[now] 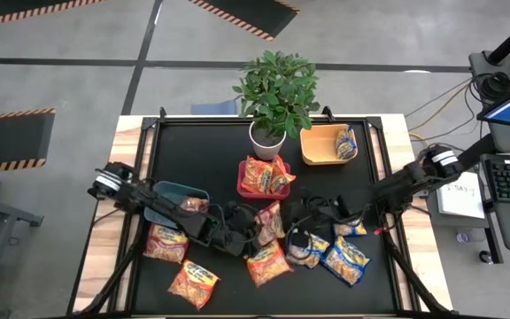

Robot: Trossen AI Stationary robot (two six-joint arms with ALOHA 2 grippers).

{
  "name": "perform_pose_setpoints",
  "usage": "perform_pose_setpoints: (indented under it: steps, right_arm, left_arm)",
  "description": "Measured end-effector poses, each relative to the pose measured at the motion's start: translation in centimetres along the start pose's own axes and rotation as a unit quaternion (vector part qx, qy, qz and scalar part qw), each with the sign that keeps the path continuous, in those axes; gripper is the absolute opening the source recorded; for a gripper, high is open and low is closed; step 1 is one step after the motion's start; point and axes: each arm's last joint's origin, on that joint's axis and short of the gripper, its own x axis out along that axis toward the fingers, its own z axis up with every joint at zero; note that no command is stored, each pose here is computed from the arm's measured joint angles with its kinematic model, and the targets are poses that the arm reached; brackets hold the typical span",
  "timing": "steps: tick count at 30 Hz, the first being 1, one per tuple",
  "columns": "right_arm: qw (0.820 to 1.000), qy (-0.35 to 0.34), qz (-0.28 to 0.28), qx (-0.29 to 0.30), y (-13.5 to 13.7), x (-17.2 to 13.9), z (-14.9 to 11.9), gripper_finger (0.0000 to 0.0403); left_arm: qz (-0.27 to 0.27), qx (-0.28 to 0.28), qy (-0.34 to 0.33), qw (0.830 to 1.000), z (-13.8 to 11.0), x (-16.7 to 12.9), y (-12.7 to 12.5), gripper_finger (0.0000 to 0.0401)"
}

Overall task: Sort Maruchan noodles
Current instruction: Put the right red noodle pack into the green bin

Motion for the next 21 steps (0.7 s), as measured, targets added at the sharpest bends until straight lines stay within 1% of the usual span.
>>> perform_pose_setpoints:
  steps: [6, 9, 11, 16, 19, 21]
  right_arm:
    - [0.998, -0.063, 0.017, 0.002, -0.5, -3.2, 1.9, 0.0009]
    - [0.995, -0.094, 0.024, 0.003, -0.7, -4.4, 2.7, 0.0009]
    - [0.994, -0.106, 0.027, 0.003, -0.8, -4.9, 2.9, 0.0009]
    - [0.993, -0.114, 0.030, 0.006, -0.8, -5.2, 3.0, 0.0009]
    - [0.993, -0.116, 0.030, 0.007, -0.7, -4.8, 3.0, 0.0009]
    - [0.992, -0.121, 0.031, 0.009, -0.6, -4.5, 3.1, 0.0009]
  left_arm:
    - [0.029, 0.096, -0.047, 0.994, 2.4, -3.1, -0.8, 0.0037]
    - [0.039, 0.131, -0.070, 0.988, 3.3, -4.9, -1.0, 0.0037]
    - [0.050, 0.141, -0.084, 0.985, 4.0, -6.3, -0.9, 0.0037]
    - [0.103, 0.166, -0.113, 0.974, 5.3, -10.9, 0.4, 0.0037]
    - [0.137, 0.178, -0.124, 0.967, 5.6, -13.5, 1.8, 0.0037]
    - [0.150, 0.180, -0.120, 0.965, 5.7, -15.1, 3.1, 0.0037]
